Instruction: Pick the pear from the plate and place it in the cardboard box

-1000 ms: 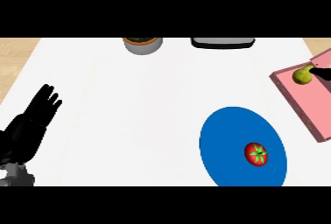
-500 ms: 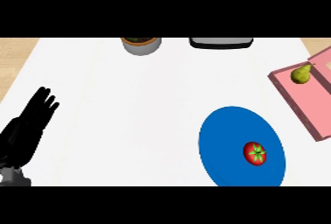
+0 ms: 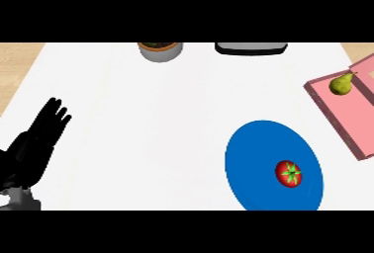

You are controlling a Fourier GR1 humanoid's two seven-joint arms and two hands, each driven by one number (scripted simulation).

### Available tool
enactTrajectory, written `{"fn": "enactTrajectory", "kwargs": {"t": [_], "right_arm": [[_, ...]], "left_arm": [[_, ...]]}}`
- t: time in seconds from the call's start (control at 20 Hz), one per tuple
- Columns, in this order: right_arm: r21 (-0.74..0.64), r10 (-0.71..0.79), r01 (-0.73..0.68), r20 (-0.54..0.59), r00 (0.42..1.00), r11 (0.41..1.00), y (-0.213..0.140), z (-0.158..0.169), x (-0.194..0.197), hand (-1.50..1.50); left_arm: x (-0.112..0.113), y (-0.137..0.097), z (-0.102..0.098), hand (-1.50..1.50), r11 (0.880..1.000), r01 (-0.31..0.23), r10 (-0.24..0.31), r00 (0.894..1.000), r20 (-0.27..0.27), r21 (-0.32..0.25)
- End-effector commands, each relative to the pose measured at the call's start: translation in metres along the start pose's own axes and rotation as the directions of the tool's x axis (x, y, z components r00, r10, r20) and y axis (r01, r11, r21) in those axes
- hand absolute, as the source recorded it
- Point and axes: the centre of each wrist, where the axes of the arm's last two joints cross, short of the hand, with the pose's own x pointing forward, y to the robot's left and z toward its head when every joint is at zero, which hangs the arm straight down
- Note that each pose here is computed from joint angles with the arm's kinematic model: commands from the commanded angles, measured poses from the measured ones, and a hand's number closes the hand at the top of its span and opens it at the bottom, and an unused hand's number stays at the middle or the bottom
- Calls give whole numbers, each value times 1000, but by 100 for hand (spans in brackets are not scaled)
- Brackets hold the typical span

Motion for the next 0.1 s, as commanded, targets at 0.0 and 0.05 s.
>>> {"fn": "enactTrajectory", "kwargs": {"t": [0.0,0.05], "right_arm": [[10,23,-24,19,1000,1000,-41,9,-10,-150],[-4,27,-27,8,1000,1000,-22,-6,-17,-150]], "left_arm": [[0,-2,4,0,1000,5,-5,1000,-2,8],[11,1,2,0,1000,-5,5,1000,2,-29]]}}
